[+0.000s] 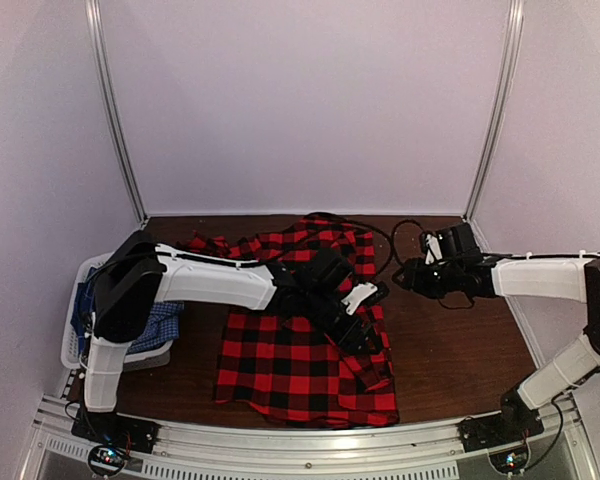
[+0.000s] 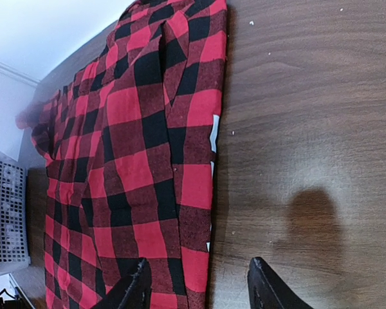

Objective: Fold and stack the long sleeve shirts
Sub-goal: Smooth out the 1/3-folded shirt at the center of the board.

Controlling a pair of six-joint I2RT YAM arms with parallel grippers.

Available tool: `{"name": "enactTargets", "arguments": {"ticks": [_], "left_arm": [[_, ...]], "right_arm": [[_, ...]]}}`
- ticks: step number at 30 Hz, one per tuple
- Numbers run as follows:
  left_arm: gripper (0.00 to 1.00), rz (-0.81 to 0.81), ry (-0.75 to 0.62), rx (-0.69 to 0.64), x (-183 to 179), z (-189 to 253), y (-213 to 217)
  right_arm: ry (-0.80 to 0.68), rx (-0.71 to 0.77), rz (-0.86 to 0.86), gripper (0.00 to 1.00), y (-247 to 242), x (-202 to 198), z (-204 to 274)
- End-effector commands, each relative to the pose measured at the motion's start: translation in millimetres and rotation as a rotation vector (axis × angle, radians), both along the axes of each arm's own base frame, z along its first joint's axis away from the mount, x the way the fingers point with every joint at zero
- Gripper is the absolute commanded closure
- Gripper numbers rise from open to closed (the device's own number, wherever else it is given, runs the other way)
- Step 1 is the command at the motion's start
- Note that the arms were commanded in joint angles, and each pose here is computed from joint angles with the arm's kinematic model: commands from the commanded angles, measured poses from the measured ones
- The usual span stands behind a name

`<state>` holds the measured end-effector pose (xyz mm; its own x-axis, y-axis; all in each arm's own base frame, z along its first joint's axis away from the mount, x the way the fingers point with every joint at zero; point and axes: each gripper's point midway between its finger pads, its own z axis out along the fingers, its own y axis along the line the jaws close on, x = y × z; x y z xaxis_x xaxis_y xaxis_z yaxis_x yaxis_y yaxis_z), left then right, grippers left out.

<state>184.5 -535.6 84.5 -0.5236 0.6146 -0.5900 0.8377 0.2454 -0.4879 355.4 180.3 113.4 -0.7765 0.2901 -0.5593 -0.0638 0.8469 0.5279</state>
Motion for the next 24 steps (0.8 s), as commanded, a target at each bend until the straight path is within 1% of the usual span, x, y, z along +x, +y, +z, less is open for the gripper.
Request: {"name": "enactTargets", "arguments": {"ticks": [1, 5, 9, 16, 21, 24], "left_arm": [[0.34, 0.177, -0.021, -0.093, 51.2, 43.4, 14.1], [0.35, 0.396, -0.003, -0.011, 100.1, 27.2, 54.4], [0.36, 0.543, 0.025, 0.058, 127.5, 9.1, 96.8], [0.36, 0.675, 0.017, 0.136, 143.4, -2.9, 151.0], [0.36, 0.73, -0.003, 0.174, 148.3, -7.2, 174.1], [0.36, 0.747, -0.006, 0.187, 149.9, -10.4, 180.2]], "right_arm": [[0.016, -0.013, 0.083, 0.47, 19.3, -1.0, -12.2], [0.038, -0.018, 0.127, 0.48, 35.3, 4.8, -24.1], [0.051, -0.026, 0.155, 0.49, 47.4, 13.6, -33.8], [0.076, -0.073, 0.157, 0.51, 51.7, 30.1, -56.6], [0.116, -0.092, 0.15, 0.53, 51.7, 33.8, -76.9], [0.127, -0.104, 0.141, 0.56, 50.2, 35.2, -84.0]]}}
